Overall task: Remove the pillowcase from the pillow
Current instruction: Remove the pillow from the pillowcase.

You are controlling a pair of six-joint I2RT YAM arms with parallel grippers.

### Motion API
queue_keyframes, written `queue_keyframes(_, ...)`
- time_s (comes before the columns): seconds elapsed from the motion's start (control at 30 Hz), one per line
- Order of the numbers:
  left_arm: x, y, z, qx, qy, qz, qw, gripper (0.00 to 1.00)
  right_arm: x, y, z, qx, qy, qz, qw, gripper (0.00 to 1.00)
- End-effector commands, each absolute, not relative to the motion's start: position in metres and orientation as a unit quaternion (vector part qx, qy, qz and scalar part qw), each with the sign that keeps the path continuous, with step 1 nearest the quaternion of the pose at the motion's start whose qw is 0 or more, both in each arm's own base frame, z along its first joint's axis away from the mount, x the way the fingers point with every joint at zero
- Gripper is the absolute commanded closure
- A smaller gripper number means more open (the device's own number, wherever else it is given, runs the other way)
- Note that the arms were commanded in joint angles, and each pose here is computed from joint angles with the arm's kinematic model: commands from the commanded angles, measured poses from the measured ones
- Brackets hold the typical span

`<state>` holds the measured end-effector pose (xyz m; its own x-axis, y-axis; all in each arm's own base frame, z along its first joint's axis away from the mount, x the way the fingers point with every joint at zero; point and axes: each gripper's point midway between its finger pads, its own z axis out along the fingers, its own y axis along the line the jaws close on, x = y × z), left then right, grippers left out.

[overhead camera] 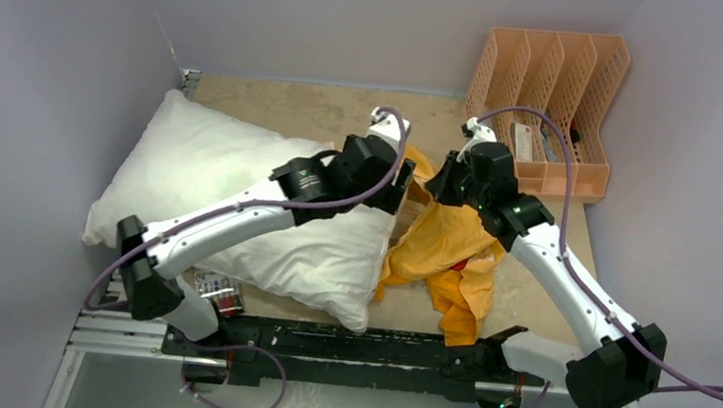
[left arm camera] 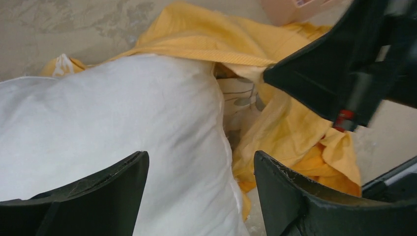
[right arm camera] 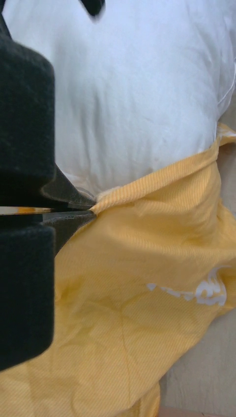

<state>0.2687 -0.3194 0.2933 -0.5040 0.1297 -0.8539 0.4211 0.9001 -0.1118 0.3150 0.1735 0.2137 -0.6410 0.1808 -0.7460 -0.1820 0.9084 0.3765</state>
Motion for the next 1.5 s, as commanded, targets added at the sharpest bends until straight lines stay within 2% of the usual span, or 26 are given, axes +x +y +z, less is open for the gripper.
queue_keyframes(0.0, 0.285, -0.305, 0.223, 0.179, 0.888, -0.062, 0.419, 0.23, 0.316, 0.177, 0.251, 0.030, 0.853, 0.254, 0.454, 1.00)
queue_keyframes(0.03, 0.286, -0.298, 0.204, 0.174, 0.897, -0.039, 0.404, 0.26, 0.316, 0.176, 0.251, 0.033, 0.854, 0.252, 0.455, 1.00)
queue_keyframes(0.13, 0.287, -0.271, 0.157, 0.151, 0.915, 0.014, 0.375, 0.47, 0.315, 0.170, 0.245, 0.048, 0.862, 0.236, 0.446, 1.00)
queue_keyframes(0.2, 0.284, -0.255, 0.141, 0.141, 0.921, 0.036, 0.360, 0.79, 0.315, 0.164, 0.240, 0.060, 0.867, 0.219, 0.443, 1.00)
queue_keyframes(0.27, 0.283, -0.245, 0.147, 0.130, 0.919, 0.043, 0.369, 1.00, 0.317, 0.152, 0.235, 0.072, 0.872, 0.187, 0.446, 1.00)
queue_keyframes(0.53, 0.281, -0.213, 0.238, 0.065, 0.883, -0.018, 0.465, 1.00, 0.323, 0.091, 0.208, 0.110, 0.898, 0.023, 0.425, 1.00)
queue_keyframes(0.73, 0.271, -0.160, 0.273, 0.008, 0.869, -0.008, 0.495, 1.00, 0.317, 0.073, 0.175, 0.150, 0.915, 0.027, 0.373, 1.00)
queue_keyframes(0.87, 0.267, -0.147, 0.299, -0.011, 0.856, -0.026, 0.515, 1.00, 0.311, 0.074, 0.166, 0.152, 0.920, 0.033, 0.361, 1.00)
queue_keyframes(0.93, 0.267, -0.144, 0.314, -0.018, 0.847, -0.034, 0.530, 1.00, 0.311, 0.099, 0.170, 0.091, 0.924, 0.095, 0.360, 1.00)
queue_keyframes(0.97, 0.268, -0.143, 0.321, -0.020, 0.843, -0.035, 0.536, 1.00, 0.305, 0.136, 0.179, 0.020, 0.917, 0.190, 0.349, 1.00)
queue_keyframes(1.03, 0.271, -0.139, 0.336, -0.025, 0.835, -0.031, 0.548, 1.00, 0.291, 0.184, 0.204, -0.092, 0.877, 0.317, 0.349, 1.00)
queue_keyframes(1.1, 0.277, -0.136, 0.347, -0.031, 0.830, -0.017, 0.557, 1.00, 0.265, 0.226, 0.221, -0.162, 0.832, 0.431, 0.309, 1.00)
queue_keyframes(1.13, 0.281, -0.132, 0.351, -0.037, 0.828, -0.007, 0.560, 1.00, 0.254, 0.241, 0.222, -0.186, 0.822, 0.455, 0.287, 1.00)
queue_keyframes(1.23, 0.299, -0.113, 0.360, -0.071, 0.827, 0.022, 0.557, 1.00, 0.230, 0.270, 0.194, -0.248, 0.836, 0.431, 0.233, 1.00)
queue_keyframes(1.3, 0.311, -0.107, 0.363, -0.083, 0.827, 0.007, 0.556, 1.00, 0.214, 0.282, 0.180, -0.276, 0.832, 0.443, 0.189, 0.95)
queue_keyframes(1.4, 0.321, -0.110, 0.371, -0.088, 0.821, -0.015, 0.565, 1.00, 0.201, 0.288, 0.173, -0.287, 0.824, 0.465, 0.150, 0.79)
queue_keyframes(1.47, 0.325, -0.111, 0.371, -0.089, 0.821, -0.017, 0.564, 1.00, 0.211, 0.284, 0.165, -0.264, 0.847, 0.431, 0.165, 0.54)
